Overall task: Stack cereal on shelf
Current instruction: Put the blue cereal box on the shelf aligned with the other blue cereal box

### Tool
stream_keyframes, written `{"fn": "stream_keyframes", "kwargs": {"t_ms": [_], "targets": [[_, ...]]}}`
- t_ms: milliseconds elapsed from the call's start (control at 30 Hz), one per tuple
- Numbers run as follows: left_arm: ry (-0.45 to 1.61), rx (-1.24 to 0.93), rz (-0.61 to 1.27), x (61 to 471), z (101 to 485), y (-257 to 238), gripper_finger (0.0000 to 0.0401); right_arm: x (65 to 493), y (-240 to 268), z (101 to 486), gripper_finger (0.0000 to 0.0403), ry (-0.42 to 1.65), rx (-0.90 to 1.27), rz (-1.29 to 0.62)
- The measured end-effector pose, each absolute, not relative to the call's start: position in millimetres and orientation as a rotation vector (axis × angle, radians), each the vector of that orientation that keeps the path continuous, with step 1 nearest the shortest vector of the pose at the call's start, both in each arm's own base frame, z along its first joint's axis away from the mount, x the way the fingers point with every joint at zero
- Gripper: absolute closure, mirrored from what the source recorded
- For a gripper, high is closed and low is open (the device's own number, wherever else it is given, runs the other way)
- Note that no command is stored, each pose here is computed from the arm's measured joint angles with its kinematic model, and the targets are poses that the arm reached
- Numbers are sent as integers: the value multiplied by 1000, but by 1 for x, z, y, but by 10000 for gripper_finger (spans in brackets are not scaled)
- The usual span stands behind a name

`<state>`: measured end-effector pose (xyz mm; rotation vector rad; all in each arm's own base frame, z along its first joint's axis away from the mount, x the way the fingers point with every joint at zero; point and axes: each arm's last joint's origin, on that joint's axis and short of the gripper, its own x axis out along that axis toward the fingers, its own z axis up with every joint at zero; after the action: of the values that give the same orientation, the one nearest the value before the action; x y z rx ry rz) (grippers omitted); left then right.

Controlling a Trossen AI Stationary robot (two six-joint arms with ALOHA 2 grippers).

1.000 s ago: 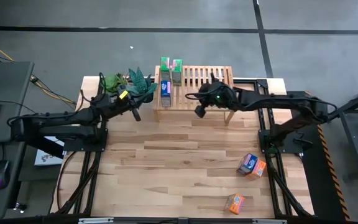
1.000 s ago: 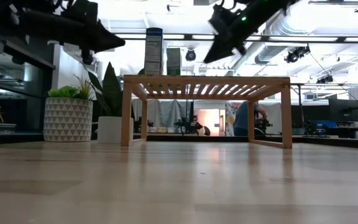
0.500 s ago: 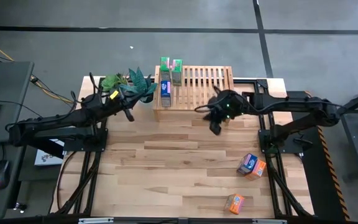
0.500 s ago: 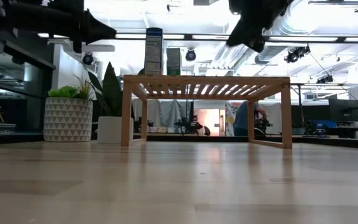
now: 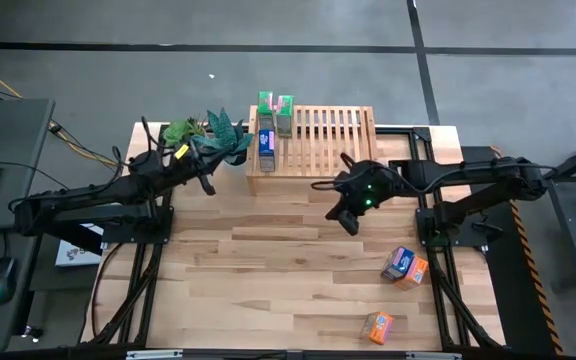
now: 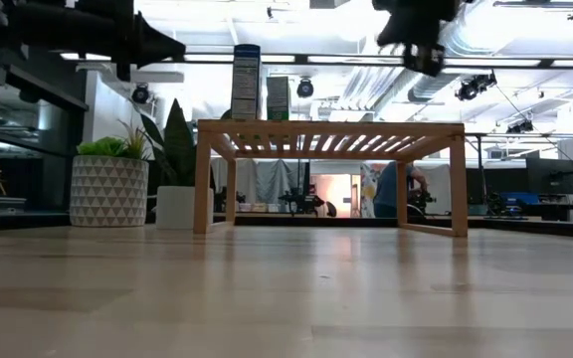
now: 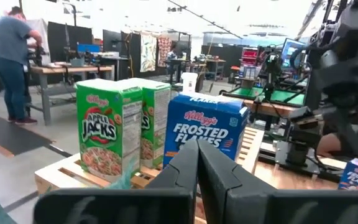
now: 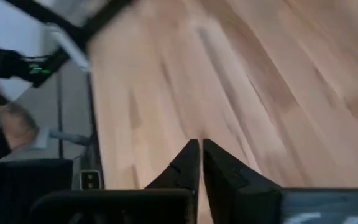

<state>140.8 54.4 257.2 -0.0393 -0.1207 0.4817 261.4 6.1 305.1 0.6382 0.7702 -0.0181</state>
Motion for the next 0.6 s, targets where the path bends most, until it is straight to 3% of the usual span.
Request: {"fn": "stream_keyframes", "kwargs": {"t_ms": [233,400,600], "targets": [[-155,-32,481,140,261,54,401,239,6,287,309,1047,879,-276],[-155,-1,484,140,261,54,401,228,9,282,247,1197,1058,-337],[-151,26,491,140,261,54,401,220,16,288,227,1317,1238,-398]]}}
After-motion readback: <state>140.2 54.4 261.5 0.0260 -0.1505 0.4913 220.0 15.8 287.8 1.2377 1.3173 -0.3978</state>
